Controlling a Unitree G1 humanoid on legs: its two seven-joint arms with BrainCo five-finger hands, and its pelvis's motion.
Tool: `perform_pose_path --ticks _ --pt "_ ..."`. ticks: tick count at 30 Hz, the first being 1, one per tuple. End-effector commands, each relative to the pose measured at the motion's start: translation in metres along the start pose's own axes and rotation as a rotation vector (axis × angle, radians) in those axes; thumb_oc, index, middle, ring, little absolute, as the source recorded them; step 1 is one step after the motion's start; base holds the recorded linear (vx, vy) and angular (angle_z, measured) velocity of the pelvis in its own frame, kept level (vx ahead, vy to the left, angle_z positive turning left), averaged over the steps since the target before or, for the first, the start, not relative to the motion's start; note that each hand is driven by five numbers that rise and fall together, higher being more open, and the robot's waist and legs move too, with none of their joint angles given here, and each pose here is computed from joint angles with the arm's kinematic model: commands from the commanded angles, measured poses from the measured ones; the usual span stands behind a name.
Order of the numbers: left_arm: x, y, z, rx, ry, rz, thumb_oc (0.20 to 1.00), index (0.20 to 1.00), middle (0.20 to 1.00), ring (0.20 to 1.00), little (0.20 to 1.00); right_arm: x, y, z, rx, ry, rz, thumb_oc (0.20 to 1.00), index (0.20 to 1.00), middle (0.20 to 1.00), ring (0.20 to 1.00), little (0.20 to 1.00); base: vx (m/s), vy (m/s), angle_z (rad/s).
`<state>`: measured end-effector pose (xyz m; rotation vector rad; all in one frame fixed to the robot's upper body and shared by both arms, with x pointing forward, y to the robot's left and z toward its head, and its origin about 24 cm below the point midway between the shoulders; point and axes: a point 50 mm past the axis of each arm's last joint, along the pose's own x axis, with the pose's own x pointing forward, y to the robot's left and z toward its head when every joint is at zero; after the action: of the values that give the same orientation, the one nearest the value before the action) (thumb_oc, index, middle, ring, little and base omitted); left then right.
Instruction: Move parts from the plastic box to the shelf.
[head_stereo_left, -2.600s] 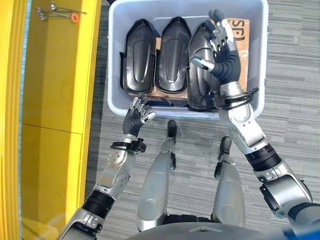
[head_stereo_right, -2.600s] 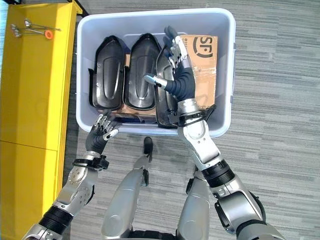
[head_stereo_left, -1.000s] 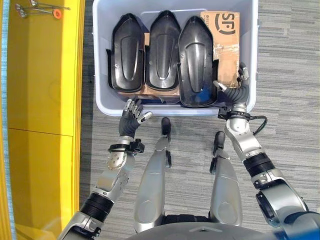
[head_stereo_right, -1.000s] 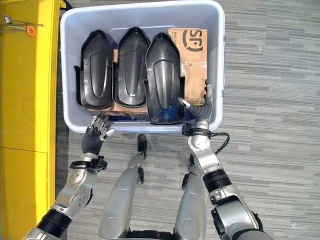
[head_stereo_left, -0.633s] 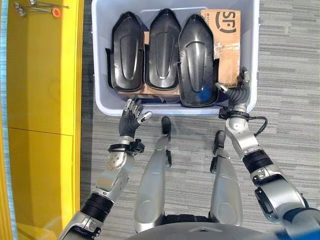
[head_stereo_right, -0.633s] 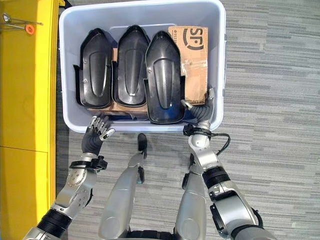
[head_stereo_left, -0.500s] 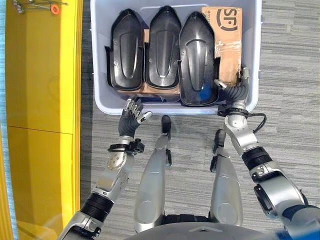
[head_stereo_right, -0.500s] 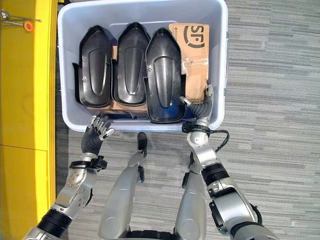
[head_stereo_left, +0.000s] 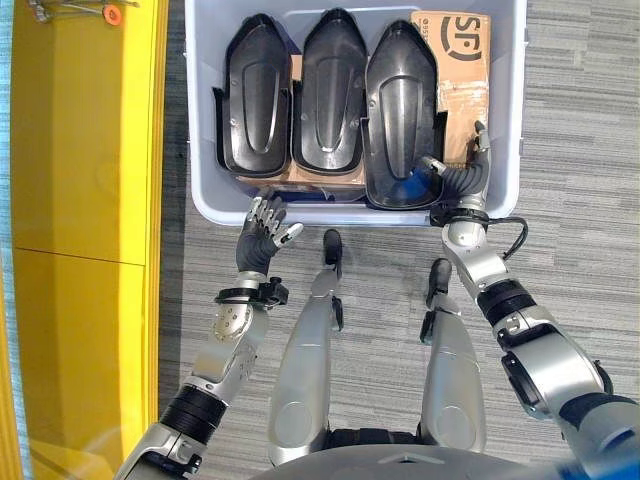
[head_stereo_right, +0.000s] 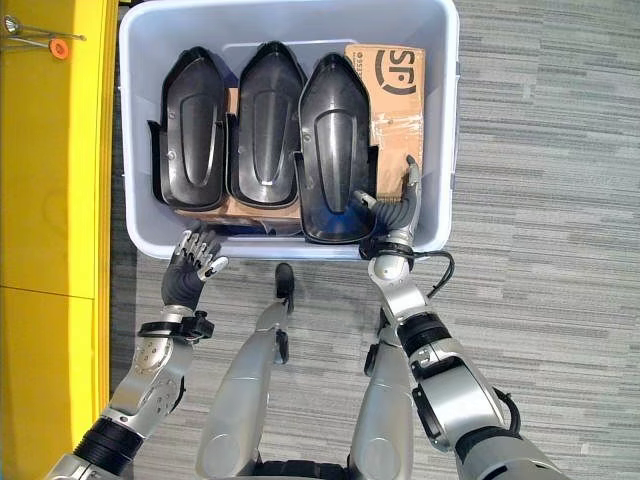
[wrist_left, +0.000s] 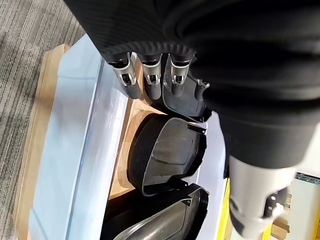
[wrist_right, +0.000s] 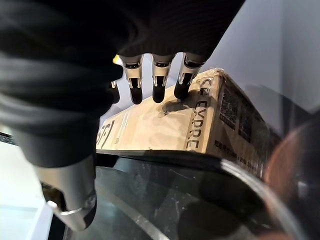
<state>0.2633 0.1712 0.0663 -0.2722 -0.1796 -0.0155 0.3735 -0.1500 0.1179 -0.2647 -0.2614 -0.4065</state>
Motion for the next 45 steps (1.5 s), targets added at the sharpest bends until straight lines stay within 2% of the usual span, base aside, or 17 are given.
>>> perform_pose_path --ticks 1,7,18,21,22,23,38,45 --pt "-0.001 -0.006 0.019 -0.005 -0.094 -0.063 1.000 1.000 1.000 1.000 1.000 0.001 -0.002 -0.017 -0.046 0.096 0.016 1.000 1.000 1.000 1.000 1.000 0.08 0.003 0.02" --pt "-0.001 -0.011 0.018 -0.011 -0.082 -0.101 1.000 1.000 1.000 1.000 1.000 0.008 -0.007 -0.032 -0.178 0.174 0.017 1.000 1.000 1.000 1.000 1.000 0.00 0.006 0.01" --pt "0.001 -0.021 0.019 -0.021 -0.081 -0.155 1.000 1.000 1.000 1.000 1.000 0.004 -0.014 -0.056 -0.646 0.170 0.087 1.000 1.000 1.000 1.000 1.000 0.00 0.007 0.04" --pt "0.001 -0.023 0.018 -0.021 -0.080 -0.163 1.000 1.000 1.000 1.000 1.000 0.003 -0.015 -0.058 -0.696 0.169 0.090 0.664 0.664 0.664 0.664 0.664 0.00 0.000 0.04" --pt "0.002 -0.024 0.018 -0.023 -0.081 -0.165 1.000 1.000 1.000 1.000 1.000 0.001 -0.015 -0.060 -0.720 0.172 0.098 0.583 0.583 0.583 0.583 0.583 0.01 0.013 0.10" --pt "0.001 -0.025 0.018 -0.026 -0.077 -0.171 1.000 1.000 1.000 1.000 1.000 -0.001 -0.018 -0.065 -0.768 0.183 0.106 0.200 0.200 0.200 0.200 0.200 0.02 0.018 0.09" --pt "0.000 -0.023 0.015 -0.030 -0.059 -0.142 1.000 1.000 1.000 1.000 1.000 -0.009 -0.018 -0.072 -0.761 0.212 0.071 0.200 0.200 0.200 0.200 0.200 0.01 0.012 0.07" --pt "0.001 -0.012 0.016 -0.018 -0.070 -0.079 1.000 1.000 1.000 1.000 1.000 -0.005 -0.008 -0.053 -0.512 0.167 -0.006 0.200 0.200 0.200 0.200 0.200 -0.02 0.007 0.00"
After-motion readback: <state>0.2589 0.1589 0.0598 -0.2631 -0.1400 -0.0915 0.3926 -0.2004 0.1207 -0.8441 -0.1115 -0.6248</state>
